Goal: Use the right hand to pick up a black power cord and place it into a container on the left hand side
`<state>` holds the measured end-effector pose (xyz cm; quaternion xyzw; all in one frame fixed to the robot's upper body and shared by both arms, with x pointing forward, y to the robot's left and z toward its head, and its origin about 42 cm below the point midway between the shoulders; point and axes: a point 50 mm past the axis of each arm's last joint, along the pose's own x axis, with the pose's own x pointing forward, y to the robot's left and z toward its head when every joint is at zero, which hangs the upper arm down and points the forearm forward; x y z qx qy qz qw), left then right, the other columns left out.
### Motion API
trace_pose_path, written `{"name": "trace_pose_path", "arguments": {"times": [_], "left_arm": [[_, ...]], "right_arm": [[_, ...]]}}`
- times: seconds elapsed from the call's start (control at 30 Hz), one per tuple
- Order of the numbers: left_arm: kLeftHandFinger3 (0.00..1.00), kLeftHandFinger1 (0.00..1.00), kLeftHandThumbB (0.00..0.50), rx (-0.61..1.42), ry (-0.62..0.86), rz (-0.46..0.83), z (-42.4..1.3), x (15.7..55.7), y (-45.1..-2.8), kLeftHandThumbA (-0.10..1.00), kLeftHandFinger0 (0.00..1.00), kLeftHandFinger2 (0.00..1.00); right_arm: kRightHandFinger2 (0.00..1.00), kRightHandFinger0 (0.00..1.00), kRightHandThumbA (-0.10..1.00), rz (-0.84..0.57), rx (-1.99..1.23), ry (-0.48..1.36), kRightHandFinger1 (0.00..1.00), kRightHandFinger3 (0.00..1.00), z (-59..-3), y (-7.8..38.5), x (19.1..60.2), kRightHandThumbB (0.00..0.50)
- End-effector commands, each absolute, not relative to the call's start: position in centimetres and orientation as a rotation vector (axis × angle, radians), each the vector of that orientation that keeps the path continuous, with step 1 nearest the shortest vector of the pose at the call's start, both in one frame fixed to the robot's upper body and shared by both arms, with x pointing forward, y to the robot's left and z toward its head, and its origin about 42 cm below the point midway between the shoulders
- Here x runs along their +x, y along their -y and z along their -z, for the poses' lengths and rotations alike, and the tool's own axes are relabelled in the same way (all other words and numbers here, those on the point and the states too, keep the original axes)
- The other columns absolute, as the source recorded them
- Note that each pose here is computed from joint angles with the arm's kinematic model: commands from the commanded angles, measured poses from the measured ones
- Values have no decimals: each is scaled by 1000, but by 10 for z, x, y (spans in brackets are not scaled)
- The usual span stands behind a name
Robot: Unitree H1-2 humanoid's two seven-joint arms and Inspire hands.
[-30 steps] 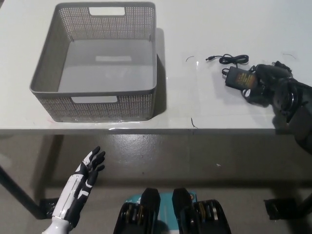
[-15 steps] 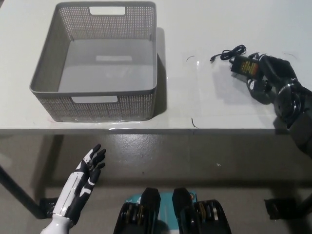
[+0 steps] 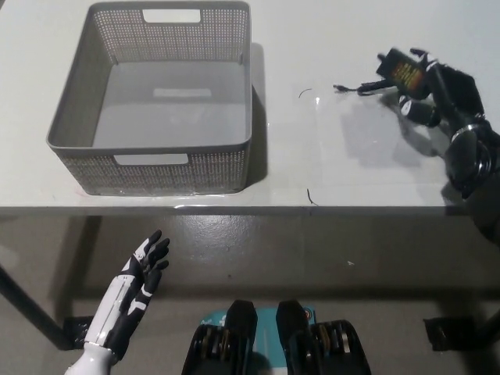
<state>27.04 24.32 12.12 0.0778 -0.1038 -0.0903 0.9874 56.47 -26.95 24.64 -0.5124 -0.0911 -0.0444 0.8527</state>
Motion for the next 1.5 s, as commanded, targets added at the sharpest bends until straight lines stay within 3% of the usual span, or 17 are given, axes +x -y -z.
{"name": "trace_pose_path", "arguments": {"times": [0.0,0.1,0.17,0.23,0.3,0.47,0.57,0.63,0.7,0.83,1.03,1.13,1.2,1.27,1.33,1.4,1.47], "left_arm": [[1000,1000,218,179,254,205,-132,274,-246,885,1000,1000],[1000,1000,209,173,251,205,-132,272,-246,875,994,1000],[1000,1000,211,178,252,205,-132,272,-246,879,980,1000],[1000,1000,207,176,251,205,-131,272,-246,880,978,1000],[1000,1000,200,175,250,205,-131,271,-247,877,972,1000],[1000,1000,199,173,245,202,-129,268,-248,873,957,1000],[1000,1000,197,174,240,203,-128,267,-248,875,957,1000],[1000,1000,215,175,238,198,-128,267,-248,885,951,1000],[1000,1000,219,173,234,198,-127,266,-248,890,948,1000],[1000,1000,213,179,228,194,-126,265,-250,903,943,1000],[1000,1000,216,188,221,196,-124,265,-250,930,948,1000],[1000,1000,219,184,219,200,-124,265,-249,932,950,1000],[1000,1000,215,187,220,206,-124,264,-249,937,954,1000],[1000,1000,214,187,221,209,-123,265,-249,937,956,1000],[1000,1000,218,193,220,214,-123,265,-249,940,967,1000],[1000,1000,216,200,221,217,-124,266,-249,944,981,1000],[1000,1000,227,200,219,213,-124,266,-249,944,987,1000]], "right_arm": [[767,0,-100,248,-951,493,423,886,-344,271,580,152],[720,0,-100,275,-927,551,384,836,-366,268,581,147],[787,0,-100,292,-902,571,421,896,-387,265,581,135],[782,0,-100,300,-876,609,415,893,-397,262,579,142],[701,0,-100,295,-861,642,306,716,-405,258,576,137],[603,0,-100,273,-842,698,223,557,-423,242,570,196],[635,0,-100,262,-846,745,229,587,-429,228,567,197],[726,0,-100,241,-833,767,270,722,-432,217,566,202],[741,0,-100,227,-827,773,340,830,-435,205,565,183],[797,0,-100,184,-785,809,426,883,-442,176,562,200],[770,0,-100,113,-716,847,412,850,-445,117,556,147],[803,0,-100,69,-697,842,448,902,-447,83,550,159],[802,4,-100,25,-679,860,468,898,-445,55,545,205],[775,1,-100,11,-671,855,433,873,-444,37,543,205],[752,0,-100,-18,-660,852,363,760,-442,19,538,218],[744,0,-100,-35,-647,858,357,759,-441,5,534,207],[735,0,-100,-57,-640,866,389,826,-438,-11,531,193]]}}
